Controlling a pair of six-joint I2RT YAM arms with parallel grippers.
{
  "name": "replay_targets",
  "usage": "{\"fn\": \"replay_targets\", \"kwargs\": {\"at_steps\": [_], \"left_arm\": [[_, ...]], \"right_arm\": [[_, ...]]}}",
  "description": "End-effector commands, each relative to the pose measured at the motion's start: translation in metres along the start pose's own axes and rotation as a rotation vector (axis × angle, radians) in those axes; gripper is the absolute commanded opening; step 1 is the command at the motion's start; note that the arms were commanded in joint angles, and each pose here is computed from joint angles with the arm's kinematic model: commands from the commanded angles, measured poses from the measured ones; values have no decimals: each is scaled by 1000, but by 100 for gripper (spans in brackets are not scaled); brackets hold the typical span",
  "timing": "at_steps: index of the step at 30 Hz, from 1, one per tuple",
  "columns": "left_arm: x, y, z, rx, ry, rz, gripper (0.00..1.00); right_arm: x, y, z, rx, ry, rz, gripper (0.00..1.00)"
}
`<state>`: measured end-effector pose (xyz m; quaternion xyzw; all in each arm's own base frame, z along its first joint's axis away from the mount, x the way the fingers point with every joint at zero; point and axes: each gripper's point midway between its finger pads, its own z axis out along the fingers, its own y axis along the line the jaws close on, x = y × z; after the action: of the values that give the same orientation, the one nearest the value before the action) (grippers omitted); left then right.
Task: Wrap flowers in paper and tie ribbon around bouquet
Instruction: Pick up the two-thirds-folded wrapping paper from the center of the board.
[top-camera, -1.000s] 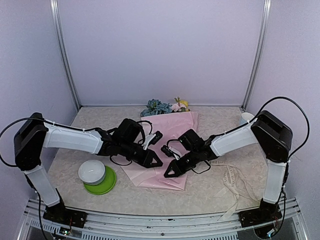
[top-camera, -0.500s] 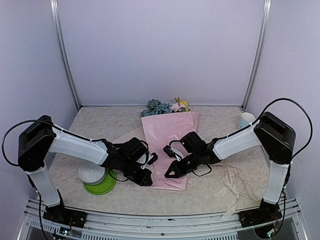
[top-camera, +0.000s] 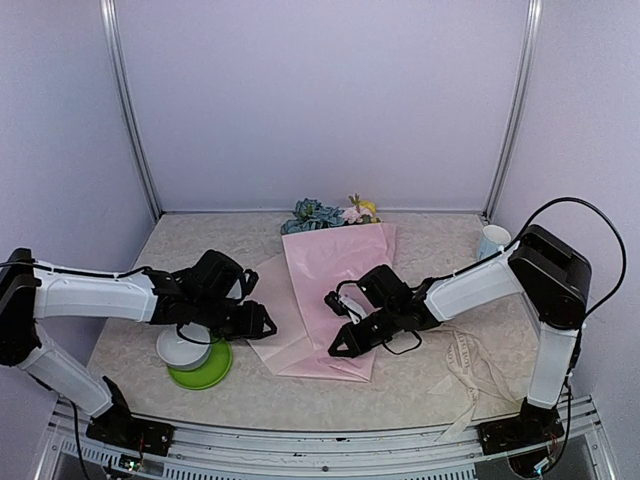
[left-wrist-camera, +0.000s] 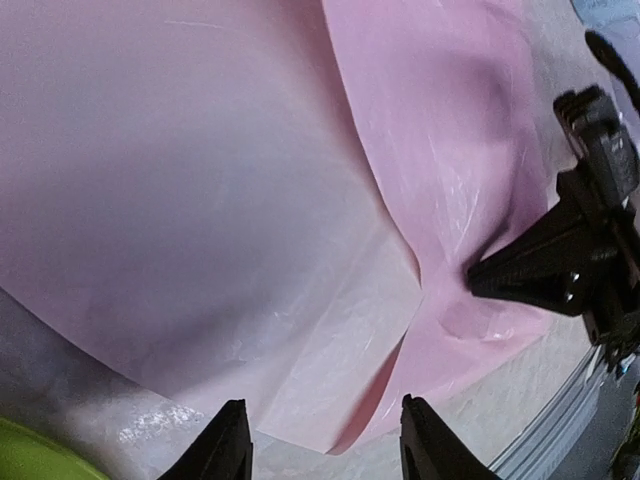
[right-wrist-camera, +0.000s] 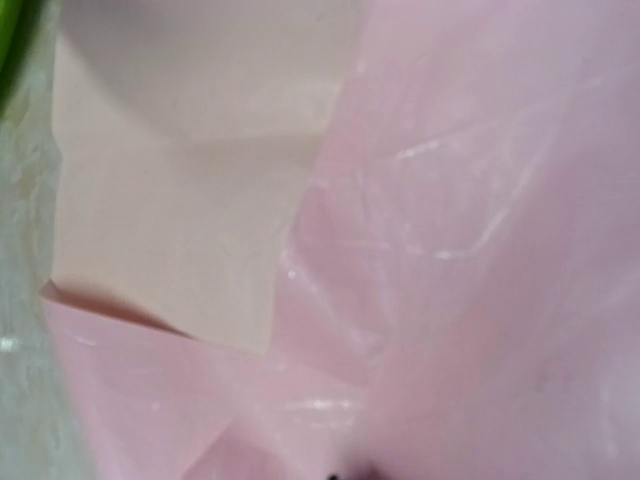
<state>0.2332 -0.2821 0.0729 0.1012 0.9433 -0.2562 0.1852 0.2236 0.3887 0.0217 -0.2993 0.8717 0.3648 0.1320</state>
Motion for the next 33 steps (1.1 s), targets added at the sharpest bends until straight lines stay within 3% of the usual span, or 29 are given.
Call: {"fn": "replay_targets", "kwargs": {"at_steps": [1,5,8,19,23,29,33], "left_arm": [[-8,4,-9,44,-126,-269,53],[8,22,-9,-2,-151,-380,62],[16,28,2,-7,-136,-429,64],[1,43,28,-91,-148,-481,74],[-11,35,28,-32,-191,-487,68],[-26,26,19,72,-286,-495,46],[-36,12,15,142,-334,-463,45]], "right_arm": [[41,-16,6,74,122,33,0],[40,-13,8,60,121,27,0],[39,-11,9,53,119,20,0],[40,-10,8,54,117,14,0],[38,-9,8,48,112,13,0],[40,-9,12,37,121,14,0],[42,-9,12,39,125,13,0]]}}
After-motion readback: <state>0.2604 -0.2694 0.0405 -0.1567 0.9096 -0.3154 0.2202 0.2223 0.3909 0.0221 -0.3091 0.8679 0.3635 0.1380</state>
